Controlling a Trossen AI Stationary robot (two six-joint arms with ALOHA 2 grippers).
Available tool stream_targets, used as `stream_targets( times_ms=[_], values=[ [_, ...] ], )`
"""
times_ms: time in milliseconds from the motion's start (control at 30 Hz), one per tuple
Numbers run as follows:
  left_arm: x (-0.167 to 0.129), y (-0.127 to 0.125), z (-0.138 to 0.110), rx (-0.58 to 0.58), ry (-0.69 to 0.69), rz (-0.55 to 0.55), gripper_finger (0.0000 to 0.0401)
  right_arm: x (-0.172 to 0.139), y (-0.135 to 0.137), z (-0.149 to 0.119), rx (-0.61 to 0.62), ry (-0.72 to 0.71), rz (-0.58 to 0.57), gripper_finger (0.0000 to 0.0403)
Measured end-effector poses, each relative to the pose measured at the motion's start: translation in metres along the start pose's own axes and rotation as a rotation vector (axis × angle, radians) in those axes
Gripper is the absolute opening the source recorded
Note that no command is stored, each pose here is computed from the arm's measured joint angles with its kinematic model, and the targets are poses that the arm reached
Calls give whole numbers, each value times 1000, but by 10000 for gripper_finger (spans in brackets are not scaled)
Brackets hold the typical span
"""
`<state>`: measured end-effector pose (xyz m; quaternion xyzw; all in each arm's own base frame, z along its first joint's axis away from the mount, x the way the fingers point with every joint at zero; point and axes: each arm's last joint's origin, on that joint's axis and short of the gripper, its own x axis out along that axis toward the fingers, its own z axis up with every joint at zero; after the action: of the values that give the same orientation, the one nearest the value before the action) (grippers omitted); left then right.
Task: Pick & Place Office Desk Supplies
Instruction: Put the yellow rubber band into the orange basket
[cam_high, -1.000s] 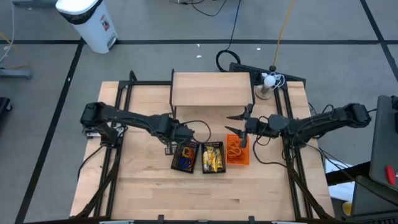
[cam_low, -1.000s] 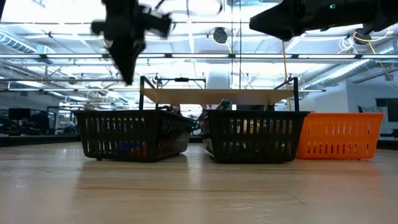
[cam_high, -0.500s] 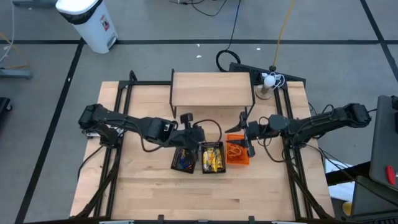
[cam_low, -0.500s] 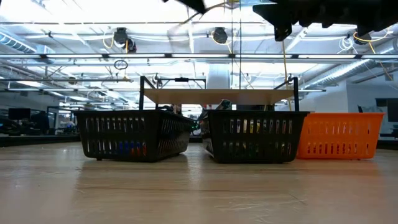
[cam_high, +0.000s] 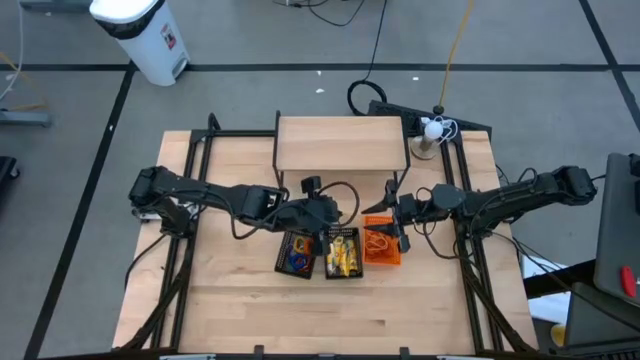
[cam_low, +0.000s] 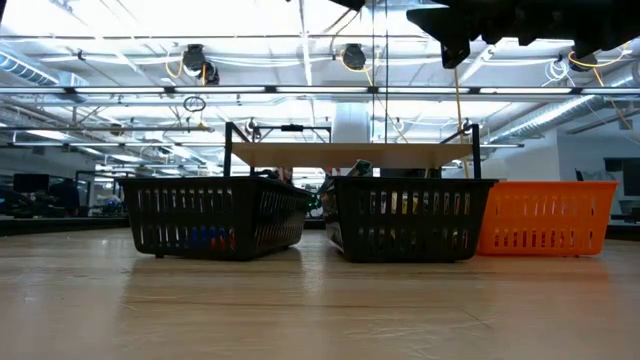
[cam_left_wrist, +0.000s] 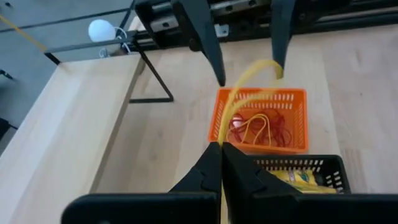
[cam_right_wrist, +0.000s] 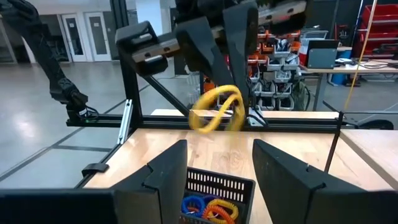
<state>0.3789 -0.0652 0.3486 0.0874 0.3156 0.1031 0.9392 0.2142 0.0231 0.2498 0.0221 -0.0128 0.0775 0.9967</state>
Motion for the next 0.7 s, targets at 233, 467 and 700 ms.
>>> stream_targets(
  times_ms=[233,467,700],
  values=[
    [21,2,-2,-15,6,-8,0,0,0,1,-3,-11,0,171],
    [37,0,-6,12,17,-24,0,0,0,1,-2,-9,-4,171],
    [33,1,0,15,-30,-24,0,0,-1,-2,20,18,-20,148]
  ],
)
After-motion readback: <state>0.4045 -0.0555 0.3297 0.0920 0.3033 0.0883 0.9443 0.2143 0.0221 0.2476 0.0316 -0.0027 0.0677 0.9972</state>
